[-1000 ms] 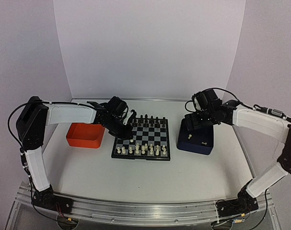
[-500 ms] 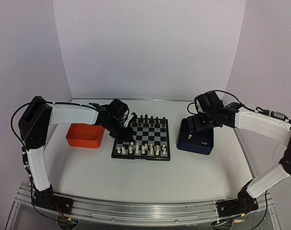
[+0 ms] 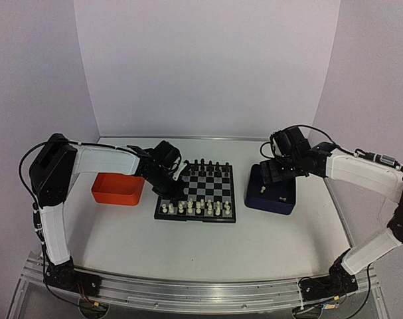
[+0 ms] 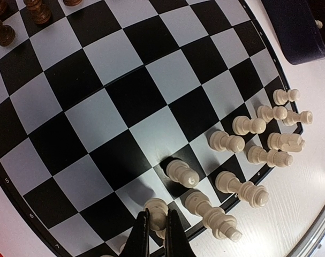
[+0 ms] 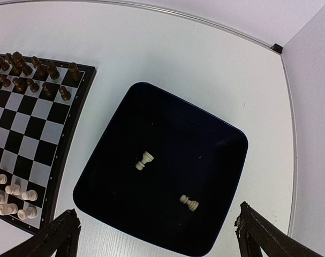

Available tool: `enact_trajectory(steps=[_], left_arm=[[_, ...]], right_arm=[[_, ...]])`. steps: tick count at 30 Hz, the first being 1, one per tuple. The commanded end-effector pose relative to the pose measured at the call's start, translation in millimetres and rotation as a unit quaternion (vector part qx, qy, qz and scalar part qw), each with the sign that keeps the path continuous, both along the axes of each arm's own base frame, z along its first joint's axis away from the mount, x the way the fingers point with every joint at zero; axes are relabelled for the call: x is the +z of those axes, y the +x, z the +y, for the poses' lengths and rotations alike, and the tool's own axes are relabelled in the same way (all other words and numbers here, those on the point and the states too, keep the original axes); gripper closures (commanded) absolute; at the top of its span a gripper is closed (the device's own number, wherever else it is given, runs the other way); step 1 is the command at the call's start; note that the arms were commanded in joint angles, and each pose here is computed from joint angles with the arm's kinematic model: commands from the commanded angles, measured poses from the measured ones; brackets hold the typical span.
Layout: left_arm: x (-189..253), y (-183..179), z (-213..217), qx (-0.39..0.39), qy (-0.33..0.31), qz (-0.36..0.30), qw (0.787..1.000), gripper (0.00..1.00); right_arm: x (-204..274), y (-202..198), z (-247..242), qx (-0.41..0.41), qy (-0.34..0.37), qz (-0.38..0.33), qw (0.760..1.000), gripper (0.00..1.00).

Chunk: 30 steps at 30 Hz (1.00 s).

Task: Set up the chess pieces on the board
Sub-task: Place the chess piece on the chessboard.

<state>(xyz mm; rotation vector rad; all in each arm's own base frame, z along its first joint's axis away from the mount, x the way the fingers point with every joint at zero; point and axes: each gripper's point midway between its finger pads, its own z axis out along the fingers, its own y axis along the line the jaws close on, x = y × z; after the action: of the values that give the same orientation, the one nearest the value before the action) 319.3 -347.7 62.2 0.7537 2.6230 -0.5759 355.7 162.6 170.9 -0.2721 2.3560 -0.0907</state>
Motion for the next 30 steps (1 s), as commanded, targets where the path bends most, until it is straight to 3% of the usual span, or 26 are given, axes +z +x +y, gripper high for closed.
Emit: enact_trajectory(steps=[1, 18, 30], left_arm=[[-3.5, 6.6, -1.0, -0.001, 0.012, -0.015, 1.0, 0.98], [-6.1, 12.2, 0.3, 0.002, 0.021, -0.028, 0.999, 0.98], [0.1, 12.6, -2.2, -0.001, 0.011, -0.032, 0.999, 0.86]], right_arm=[[14.3, 0.4, -3.3, -0.009, 0.01, -0.022, 1.0, 0.02], [14.0, -2.9, -6.7, -0.017, 0.014, -0.023, 0.999, 0.02], [12.7, -3.2, -6.8, -0.019, 0.015, -0.022, 0.999, 0.02]])
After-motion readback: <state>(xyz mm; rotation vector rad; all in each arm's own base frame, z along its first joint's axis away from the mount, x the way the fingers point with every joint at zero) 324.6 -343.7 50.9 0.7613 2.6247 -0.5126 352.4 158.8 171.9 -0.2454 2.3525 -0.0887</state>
